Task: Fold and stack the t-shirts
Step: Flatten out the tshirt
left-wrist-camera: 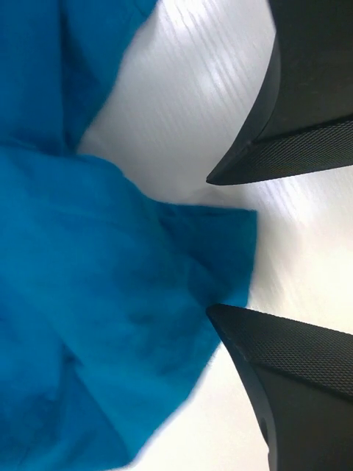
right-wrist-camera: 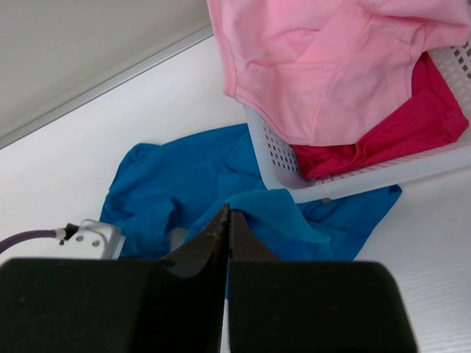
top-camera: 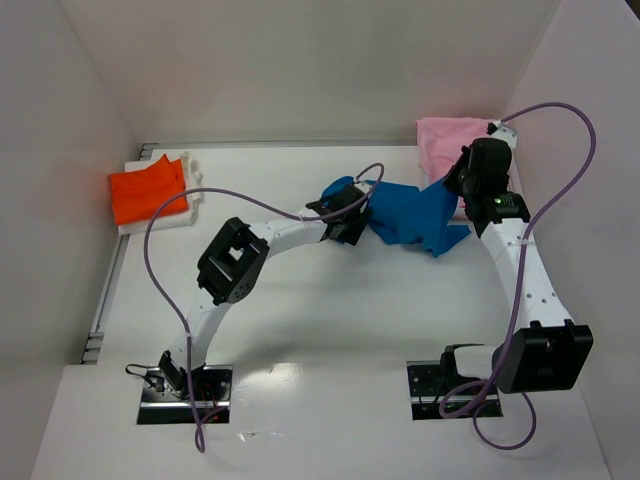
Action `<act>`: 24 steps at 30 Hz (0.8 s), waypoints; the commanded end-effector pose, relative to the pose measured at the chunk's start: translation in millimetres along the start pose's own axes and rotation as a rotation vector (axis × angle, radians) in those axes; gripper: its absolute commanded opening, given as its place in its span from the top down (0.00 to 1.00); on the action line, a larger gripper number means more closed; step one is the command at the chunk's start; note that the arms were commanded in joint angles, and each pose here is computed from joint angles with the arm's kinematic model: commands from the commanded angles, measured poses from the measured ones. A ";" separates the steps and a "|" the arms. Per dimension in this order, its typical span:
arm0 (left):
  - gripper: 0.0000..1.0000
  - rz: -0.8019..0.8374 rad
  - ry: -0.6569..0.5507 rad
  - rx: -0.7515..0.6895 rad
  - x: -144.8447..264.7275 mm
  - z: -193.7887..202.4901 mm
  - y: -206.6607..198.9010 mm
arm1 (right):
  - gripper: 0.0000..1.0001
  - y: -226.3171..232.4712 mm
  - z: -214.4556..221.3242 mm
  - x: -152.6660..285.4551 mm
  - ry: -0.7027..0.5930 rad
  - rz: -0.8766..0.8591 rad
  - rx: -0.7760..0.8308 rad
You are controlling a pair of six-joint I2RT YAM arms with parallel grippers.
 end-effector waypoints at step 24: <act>1.00 -0.058 -0.013 0.244 13.0 -34.4 48.4 | 1.00 -1.9 -22.1 5.1 -0.081 -0.012 -0.010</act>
Point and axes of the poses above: each gripper's point midway between its finger pads, its own x axis back along the fingers, its own y axis along the line the jaws close on, z = x × y, the point moved 2 cm from there along x, back along the fingers, and after that the axes turned 13 degrees about x, right-handed, at the moved point
